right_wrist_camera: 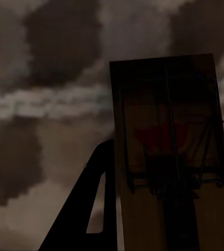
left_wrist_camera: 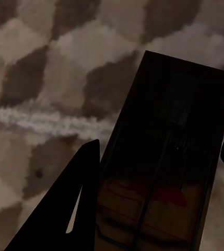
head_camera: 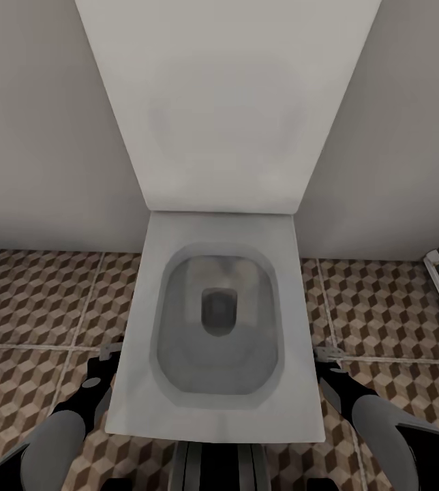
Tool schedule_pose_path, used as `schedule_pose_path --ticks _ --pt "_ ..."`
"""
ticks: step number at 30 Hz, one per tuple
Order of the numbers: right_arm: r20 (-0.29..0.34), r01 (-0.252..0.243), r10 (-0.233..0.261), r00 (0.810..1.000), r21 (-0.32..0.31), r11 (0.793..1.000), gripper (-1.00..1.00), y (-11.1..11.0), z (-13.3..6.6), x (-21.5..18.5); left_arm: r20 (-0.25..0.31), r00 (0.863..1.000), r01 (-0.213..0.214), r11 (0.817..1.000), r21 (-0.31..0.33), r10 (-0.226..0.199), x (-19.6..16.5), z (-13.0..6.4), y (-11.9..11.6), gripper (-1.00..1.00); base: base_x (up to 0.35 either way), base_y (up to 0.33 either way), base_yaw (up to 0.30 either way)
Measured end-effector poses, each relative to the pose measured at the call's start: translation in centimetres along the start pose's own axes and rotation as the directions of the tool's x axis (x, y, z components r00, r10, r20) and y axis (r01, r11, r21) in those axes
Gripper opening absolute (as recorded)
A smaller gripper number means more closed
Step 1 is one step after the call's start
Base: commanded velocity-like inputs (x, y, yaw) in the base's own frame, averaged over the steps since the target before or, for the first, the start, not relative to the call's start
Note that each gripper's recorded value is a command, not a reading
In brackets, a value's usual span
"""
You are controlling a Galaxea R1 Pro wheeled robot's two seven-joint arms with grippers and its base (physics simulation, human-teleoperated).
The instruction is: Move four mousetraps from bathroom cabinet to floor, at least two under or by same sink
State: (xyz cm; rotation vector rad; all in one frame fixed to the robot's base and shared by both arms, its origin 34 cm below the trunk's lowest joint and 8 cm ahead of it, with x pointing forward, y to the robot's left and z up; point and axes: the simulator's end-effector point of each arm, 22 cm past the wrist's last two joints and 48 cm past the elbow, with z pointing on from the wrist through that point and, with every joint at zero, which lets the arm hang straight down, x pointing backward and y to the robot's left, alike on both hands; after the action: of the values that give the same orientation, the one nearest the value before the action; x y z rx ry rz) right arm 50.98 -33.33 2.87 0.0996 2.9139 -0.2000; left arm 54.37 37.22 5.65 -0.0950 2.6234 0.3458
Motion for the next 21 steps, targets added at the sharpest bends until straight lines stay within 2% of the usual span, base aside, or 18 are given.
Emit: schedule_pose_path --ticks 19,20,21 --pt "-0.002 0.003 -0.003 1.000 -0.001 1.000 -1.00 0.22 -0.01 0.06 -0.002 1.000 0.000 1.000 0.001 0.000 0.07 -0.01 -0.03 -1.00 0.000 0.000 0.000" --pt "-0.002 0.003 -0.003 1.000 -0.001 1.000 1.00 0.22 -0.01 0.06 -0.002 1.000 0.000 1.000 0.001 0.000 0.07 -0.01 -0.03 -1.00 0.000 0.000 0.000" --pt "-0.004 -0.002 0.002 1.000 -0.001 1.000 1.00 0.21 -0.01 0.13 -0.002 1.000 0.000 1.000 0.001 0.000 0.07 -0.01 -0.03 -1.00 0.000 0.000 0.000"
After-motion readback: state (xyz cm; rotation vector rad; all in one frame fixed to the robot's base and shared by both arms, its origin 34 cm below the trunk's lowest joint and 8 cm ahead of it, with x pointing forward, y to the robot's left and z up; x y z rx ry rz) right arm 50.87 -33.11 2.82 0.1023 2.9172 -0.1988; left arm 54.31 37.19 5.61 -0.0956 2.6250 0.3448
